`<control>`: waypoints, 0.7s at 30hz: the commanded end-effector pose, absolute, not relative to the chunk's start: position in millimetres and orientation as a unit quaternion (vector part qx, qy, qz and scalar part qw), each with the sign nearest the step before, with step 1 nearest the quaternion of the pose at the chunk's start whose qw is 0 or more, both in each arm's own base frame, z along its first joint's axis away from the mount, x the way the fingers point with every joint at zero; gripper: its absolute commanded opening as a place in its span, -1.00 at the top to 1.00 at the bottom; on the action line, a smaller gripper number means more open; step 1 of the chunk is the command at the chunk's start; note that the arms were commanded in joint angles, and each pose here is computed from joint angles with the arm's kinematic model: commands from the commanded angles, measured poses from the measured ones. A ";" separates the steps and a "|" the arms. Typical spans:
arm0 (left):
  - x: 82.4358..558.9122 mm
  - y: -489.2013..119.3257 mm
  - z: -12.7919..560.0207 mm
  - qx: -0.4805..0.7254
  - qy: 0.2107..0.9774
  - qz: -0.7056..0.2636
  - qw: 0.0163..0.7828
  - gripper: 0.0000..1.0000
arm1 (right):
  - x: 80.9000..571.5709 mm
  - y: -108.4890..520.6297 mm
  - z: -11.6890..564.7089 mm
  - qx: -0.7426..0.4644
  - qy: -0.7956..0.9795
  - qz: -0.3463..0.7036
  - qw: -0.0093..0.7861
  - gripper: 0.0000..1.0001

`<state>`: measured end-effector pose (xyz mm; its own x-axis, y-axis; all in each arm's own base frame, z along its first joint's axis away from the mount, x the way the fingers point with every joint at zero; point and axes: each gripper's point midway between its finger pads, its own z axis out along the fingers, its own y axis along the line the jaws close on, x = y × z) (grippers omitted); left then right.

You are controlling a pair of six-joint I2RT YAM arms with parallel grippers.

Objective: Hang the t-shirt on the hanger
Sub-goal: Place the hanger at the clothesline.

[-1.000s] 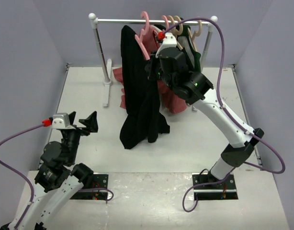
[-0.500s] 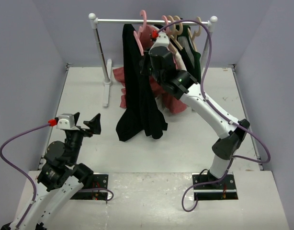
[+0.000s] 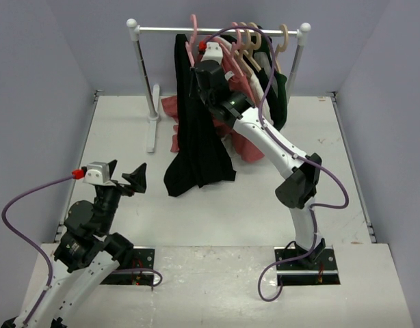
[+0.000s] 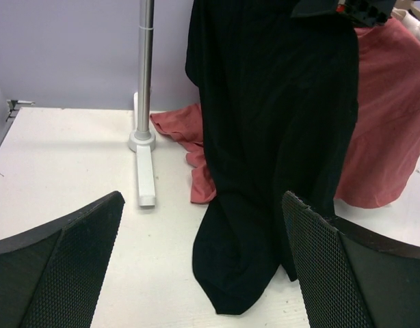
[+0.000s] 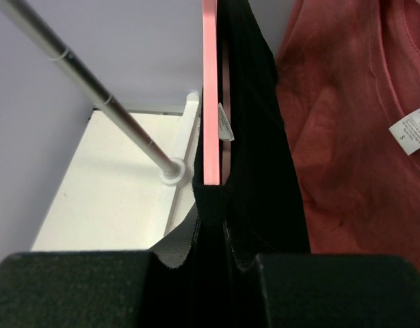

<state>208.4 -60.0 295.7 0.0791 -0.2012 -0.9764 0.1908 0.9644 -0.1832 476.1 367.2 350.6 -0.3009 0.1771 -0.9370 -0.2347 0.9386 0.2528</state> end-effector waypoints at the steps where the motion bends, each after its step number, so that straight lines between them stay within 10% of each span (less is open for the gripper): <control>1: 212.9 -66.4 294.4 0.014 0.664 -0.133 0.736 -1.00 | 494.5 356.5 396.8 0.015 0.738 0.180 0.650 1.00; 21: 216.5 -73.9 286.6 0.033 0.676 -0.133 0.724 -1.00 | 510.4 378.7 305.3 0.023 0.784 0.166 0.598 1.00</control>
